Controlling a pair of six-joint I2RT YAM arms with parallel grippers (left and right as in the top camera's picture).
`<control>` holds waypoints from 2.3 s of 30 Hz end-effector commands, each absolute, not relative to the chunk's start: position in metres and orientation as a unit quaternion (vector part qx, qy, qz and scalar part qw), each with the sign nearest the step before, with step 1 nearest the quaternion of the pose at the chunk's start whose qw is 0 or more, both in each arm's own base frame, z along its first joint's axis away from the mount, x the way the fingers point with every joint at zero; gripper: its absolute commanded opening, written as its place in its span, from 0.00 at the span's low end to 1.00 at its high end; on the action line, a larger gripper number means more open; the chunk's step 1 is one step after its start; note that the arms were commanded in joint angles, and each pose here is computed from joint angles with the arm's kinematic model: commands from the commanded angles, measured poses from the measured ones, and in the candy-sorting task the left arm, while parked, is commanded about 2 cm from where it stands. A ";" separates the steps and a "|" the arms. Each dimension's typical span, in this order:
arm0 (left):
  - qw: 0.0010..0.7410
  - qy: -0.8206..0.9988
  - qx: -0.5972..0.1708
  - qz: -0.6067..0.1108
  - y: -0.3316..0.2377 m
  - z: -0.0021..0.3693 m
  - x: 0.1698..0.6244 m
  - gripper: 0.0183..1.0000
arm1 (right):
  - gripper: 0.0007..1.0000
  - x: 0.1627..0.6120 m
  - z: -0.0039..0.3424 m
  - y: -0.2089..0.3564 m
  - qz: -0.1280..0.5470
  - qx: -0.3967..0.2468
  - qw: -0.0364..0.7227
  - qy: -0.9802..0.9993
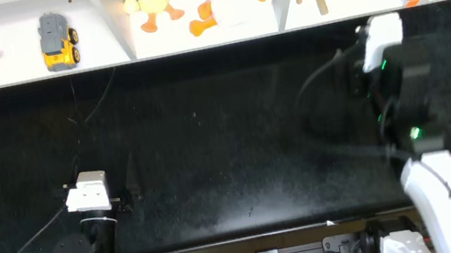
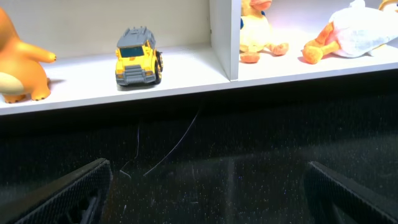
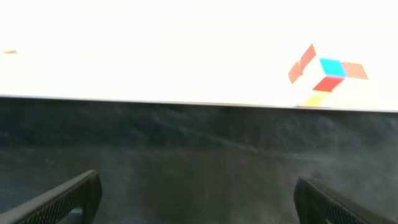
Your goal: Store Toys
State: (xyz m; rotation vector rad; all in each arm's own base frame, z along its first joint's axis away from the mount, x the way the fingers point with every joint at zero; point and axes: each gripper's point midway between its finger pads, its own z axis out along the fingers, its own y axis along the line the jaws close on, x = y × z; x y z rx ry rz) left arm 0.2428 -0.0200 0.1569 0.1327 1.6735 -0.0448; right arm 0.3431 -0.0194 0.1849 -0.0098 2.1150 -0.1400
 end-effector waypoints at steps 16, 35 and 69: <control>0.671 0.739 0.065 -0.012 -0.020 0.157 0.243 1.00 | 0.99 0.250 0.150 0.015 0.035 -0.018 0.648 0.761; 0.671 0.739 0.065 -0.012 -0.020 0.157 0.243 1.00 | 1.00 0.246 0.172 0.024 0.036 -0.034 0.702 0.710; 0.671 0.739 0.065 -0.012 -0.020 0.157 0.243 1.00 | 1.00 0.246 0.172 0.021 0.032 -0.030 0.702 0.710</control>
